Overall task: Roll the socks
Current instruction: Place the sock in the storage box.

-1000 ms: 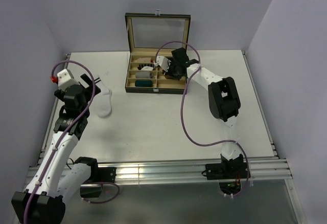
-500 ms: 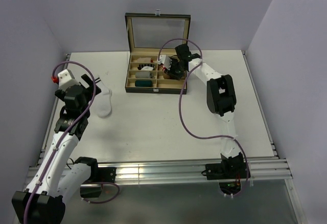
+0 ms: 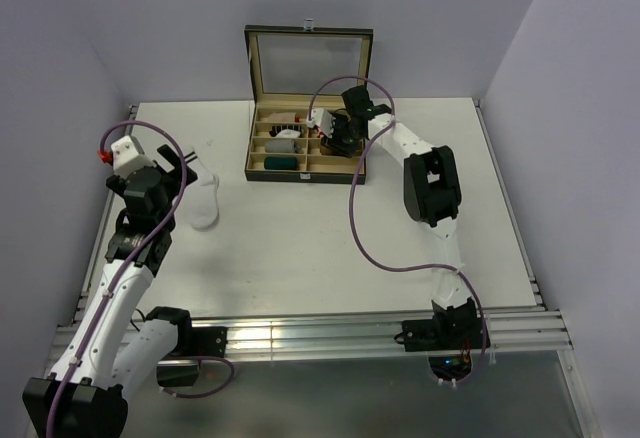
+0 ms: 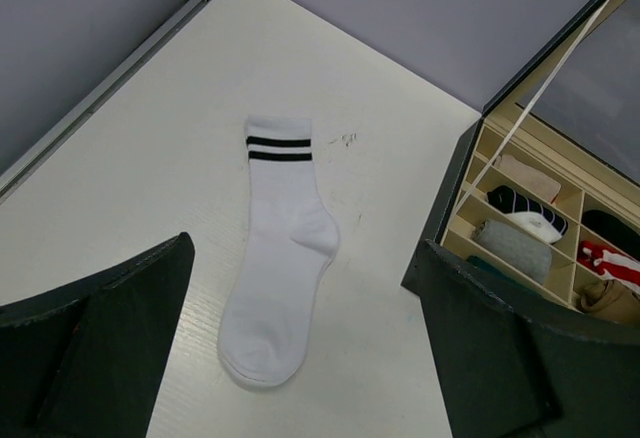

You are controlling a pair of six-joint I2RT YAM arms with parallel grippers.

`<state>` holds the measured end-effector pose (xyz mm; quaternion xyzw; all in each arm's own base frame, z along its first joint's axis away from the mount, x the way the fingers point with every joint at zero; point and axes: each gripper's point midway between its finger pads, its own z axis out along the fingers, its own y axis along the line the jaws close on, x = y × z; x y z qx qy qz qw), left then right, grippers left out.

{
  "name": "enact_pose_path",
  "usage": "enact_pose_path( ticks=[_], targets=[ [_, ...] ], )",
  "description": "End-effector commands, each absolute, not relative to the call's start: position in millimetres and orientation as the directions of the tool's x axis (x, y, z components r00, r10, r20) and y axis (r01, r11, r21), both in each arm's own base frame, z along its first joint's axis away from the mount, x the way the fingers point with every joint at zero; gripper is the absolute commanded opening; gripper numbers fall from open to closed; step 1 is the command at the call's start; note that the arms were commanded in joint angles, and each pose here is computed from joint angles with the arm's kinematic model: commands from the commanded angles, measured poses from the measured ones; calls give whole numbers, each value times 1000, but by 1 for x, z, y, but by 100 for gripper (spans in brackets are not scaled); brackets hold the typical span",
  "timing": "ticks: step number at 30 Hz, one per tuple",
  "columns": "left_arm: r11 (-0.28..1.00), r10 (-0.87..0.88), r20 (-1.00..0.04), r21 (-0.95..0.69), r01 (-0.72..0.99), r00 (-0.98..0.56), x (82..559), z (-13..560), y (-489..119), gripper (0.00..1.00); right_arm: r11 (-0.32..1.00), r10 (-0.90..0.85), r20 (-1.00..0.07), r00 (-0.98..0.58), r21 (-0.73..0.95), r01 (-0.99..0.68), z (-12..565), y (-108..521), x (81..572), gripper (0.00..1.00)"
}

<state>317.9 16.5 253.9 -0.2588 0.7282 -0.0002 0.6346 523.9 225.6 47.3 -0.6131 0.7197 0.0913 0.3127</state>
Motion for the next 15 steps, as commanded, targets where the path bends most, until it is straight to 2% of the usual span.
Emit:
enact_pose_path(
  ticks=[1,6,15],
  targets=[
    [873,-377,-926,-346,-342,-25,319,265,13,98,210,-834,-549,-55,-223,-952,39,220,519,43],
    [874,-376,-926,-346,-342,-24,319,265,13,98,180,-831,-555,-41,-197,-964,49,217,508,47],
    [875,-375,-927,-343,-340,-29,320,263,13,98,170,-828,-559,-49,-166,-971,54,210,503,47]
  ],
)
